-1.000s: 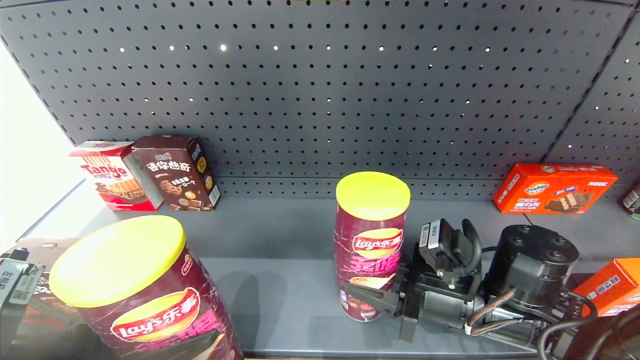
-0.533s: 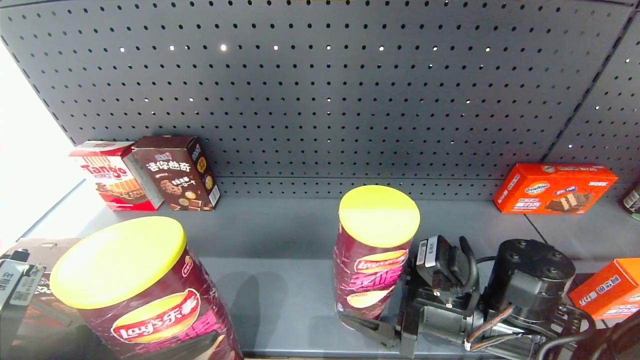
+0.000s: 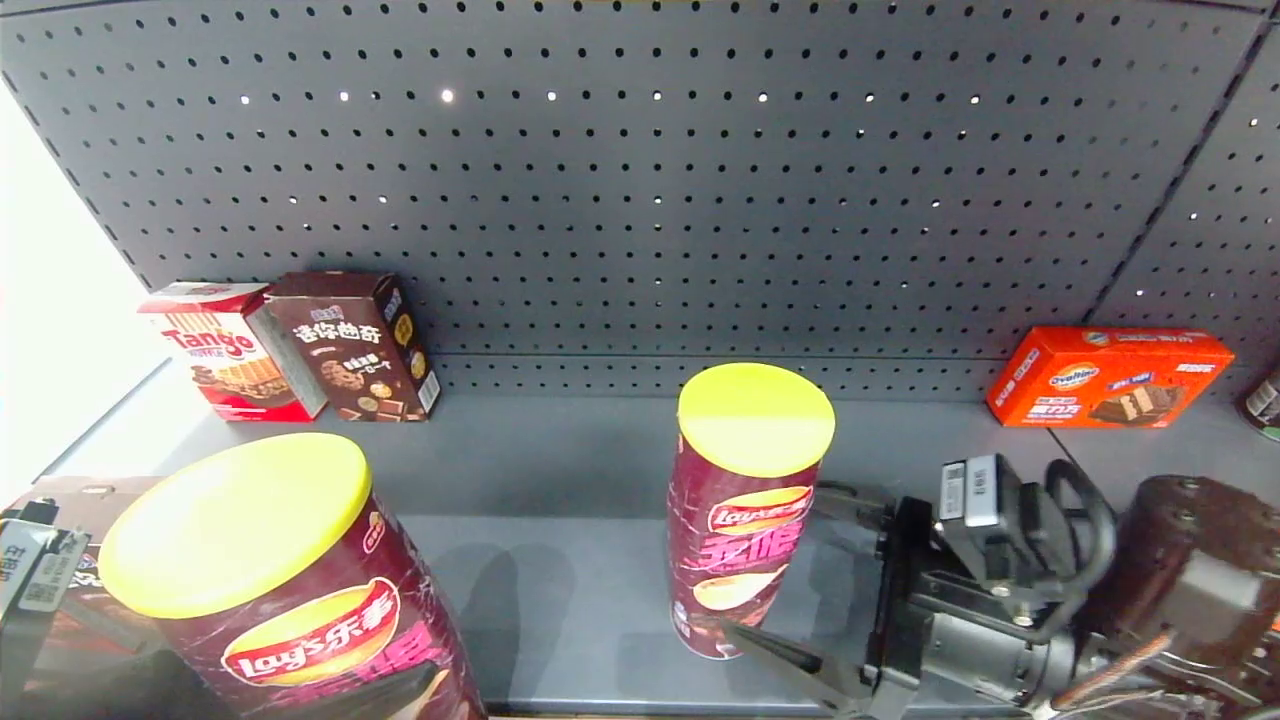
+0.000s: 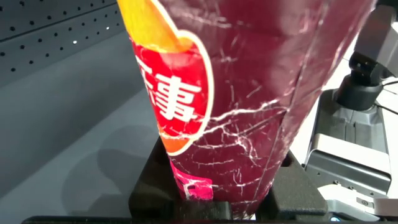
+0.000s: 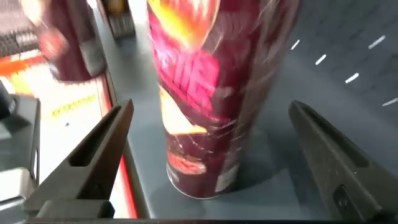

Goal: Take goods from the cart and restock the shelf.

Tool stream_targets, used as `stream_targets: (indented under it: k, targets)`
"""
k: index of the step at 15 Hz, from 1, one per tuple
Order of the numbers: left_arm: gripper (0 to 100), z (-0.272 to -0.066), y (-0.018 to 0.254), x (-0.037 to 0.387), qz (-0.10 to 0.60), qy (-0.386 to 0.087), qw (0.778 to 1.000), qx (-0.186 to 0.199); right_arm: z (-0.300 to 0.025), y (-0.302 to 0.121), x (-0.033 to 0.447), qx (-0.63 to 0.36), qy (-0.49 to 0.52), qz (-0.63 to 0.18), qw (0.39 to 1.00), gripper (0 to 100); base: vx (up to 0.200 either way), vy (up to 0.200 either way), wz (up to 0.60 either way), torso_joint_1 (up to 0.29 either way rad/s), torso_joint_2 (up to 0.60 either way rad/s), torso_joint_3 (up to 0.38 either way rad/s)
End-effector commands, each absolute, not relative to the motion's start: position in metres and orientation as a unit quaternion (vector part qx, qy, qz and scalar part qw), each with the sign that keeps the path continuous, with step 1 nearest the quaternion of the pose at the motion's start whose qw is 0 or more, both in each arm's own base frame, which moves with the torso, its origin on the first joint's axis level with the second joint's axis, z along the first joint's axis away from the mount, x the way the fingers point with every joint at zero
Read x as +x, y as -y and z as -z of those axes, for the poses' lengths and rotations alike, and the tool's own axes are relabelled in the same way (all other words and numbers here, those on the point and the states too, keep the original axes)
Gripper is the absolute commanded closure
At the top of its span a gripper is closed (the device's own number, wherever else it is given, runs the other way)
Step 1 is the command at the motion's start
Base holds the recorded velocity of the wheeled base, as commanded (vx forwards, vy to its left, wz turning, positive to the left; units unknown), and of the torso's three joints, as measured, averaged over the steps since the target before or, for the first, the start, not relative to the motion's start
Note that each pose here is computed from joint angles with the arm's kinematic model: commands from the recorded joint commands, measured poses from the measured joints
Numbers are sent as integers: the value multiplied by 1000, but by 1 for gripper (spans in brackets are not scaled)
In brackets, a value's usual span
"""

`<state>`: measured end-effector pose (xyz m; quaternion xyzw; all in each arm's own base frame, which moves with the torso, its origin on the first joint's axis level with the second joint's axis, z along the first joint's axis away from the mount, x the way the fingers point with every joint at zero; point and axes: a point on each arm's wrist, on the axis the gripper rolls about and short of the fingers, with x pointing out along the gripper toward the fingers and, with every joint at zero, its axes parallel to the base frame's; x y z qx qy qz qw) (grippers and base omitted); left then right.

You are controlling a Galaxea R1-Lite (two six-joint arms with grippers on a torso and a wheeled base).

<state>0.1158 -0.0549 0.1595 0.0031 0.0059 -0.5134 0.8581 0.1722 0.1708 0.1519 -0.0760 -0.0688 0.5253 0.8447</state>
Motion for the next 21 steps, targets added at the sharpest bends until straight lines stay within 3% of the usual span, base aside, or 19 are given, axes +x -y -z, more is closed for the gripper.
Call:
stream_targets:
  k: [1, 4, 9, 13, 16, 18, 21]
  targets:
    - [100, -160, 55, 116, 513, -5, 858, 3, -176, -142, 150, -68, 117, -507, 851, 0, 0, 0, 0, 0, 0, 0]
    - [100, -160, 55, 115, 515, -4, 857, 4, -181, -80, 120, -74, 137, -422, 893, 0, 0, 0, 0, 0, 0, 0]
    - [100, -162, 55, 113, 517, 3, 856, 5, -185, -31, 68, -77, 129, -269, 951, 0, 0, 0, 0, 0, 0, 0]
    - [100, -163, 55, 112, 519, 7, 855, 7, -156, -7, 19, -64, 100, -173, 978, 0, 0, 0, 0, 0, 0, 0]
    - [100, -164, 55, 110, 520, 11, 854, 8, -108, 10, -23, -58, 64, -142, 986, 0, 0, 0, 0, 0, 0, 0]
    - [100, -165, 54, 110, 520, 14, 854, 8, -86, 12, -25, -52, 13, -117, 992, 0, 0, 0, 0, 0, 0, 0]
    - [100, -165, 54, 109, 520, 15, 854, 8, -83, 11, -22, -1, 23, -112, 993, 0, 0, 0, 0, 0, 0, 0]
